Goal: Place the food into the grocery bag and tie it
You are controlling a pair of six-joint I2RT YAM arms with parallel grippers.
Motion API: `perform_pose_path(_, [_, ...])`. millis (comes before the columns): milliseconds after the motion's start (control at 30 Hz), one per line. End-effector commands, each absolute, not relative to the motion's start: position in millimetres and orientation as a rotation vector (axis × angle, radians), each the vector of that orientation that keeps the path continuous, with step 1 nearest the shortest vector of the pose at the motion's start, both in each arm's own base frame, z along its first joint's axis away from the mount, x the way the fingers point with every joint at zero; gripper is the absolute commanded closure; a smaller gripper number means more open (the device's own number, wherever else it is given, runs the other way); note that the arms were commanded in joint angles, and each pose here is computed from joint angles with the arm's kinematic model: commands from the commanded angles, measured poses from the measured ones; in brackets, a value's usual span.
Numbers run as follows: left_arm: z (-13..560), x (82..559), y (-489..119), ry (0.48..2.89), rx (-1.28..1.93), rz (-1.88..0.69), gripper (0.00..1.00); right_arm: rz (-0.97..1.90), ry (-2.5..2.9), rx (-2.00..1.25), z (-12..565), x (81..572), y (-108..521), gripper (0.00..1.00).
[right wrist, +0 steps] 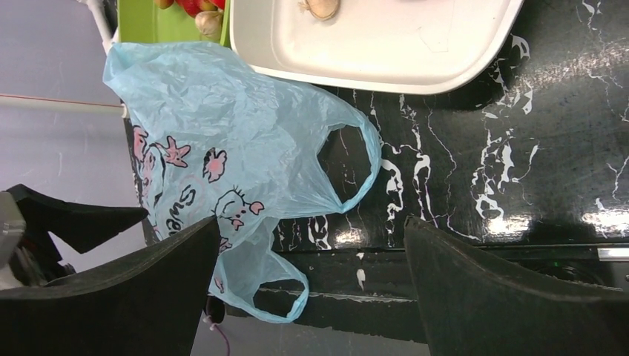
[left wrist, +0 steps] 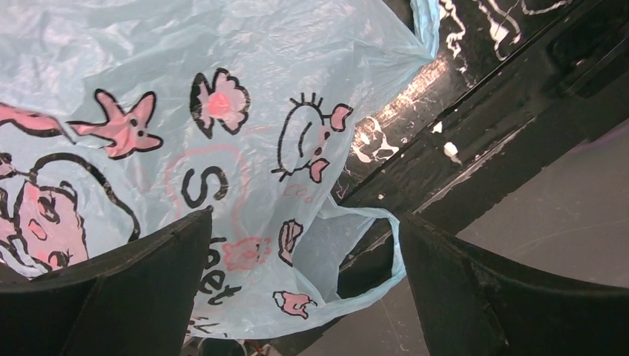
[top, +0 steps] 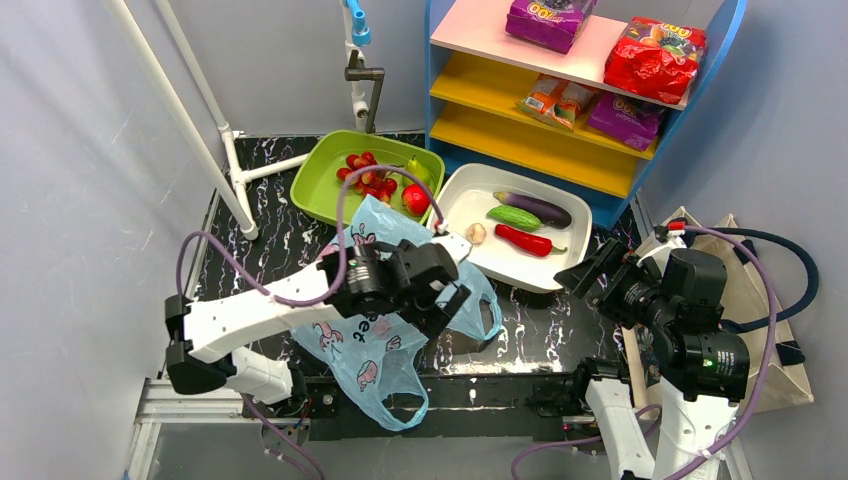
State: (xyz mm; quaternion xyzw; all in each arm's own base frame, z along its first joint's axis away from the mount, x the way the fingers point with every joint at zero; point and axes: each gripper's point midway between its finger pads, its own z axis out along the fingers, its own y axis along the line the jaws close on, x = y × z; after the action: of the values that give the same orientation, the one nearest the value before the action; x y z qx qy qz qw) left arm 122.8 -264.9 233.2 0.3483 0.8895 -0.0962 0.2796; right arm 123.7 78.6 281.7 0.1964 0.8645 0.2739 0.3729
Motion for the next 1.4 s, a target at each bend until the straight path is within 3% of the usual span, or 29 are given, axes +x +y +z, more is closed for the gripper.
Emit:
perform_pose_path(0, [225.9, 123.3, -265.4, 2.318, 0.989, -0.115, 0.02, 0.651, 2.219, 0.469, 280.1, 120.6, 73.4, 0.0])
perform_pose_path(333, [190.5, 123.3, -269.5, 2.146, 1.234, 0.299, 0.02, 0.596, 2.23, 0.532, 279.4, 118.8, 65.3, 0.0])
perform_pose_path(800, [169.7, 136.0, -264.7, 1.844, 1.258, 0.801, 0.02, 0.686, 2.263, 0.491, 275.8, 125.2, 77.6, 0.0])
perform_pose_path(1200, [146.3, 137.3, -262.9, 1.819, 1.275, 0.823, 0.02, 0.697, 2.283, 0.454, 272.9, 125.1, 80.5, 0.0])
perform_pose_path(1233, [145.1, 137.2, -262.6, 1.82, 1.28, 0.821, 0.05, 0.694, 2.286, 0.454, 271.8, 124.8, 80.3, 0.0])
perform_pose_path(1300, [144.8, 137.3, -261.9, 1.817, 1.286, 0.826, 0.23, 0.695, 2.291, 0.454, 269.9, 124.2, 80.6, 0.0])
perform_pose_path(1367, [148.8, 138.2, -262.9, 1.808, 1.283, 0.829, 0.52, 0.698, 2.293, 0.451, 268.9, 124.2, 81.1, 0.0])
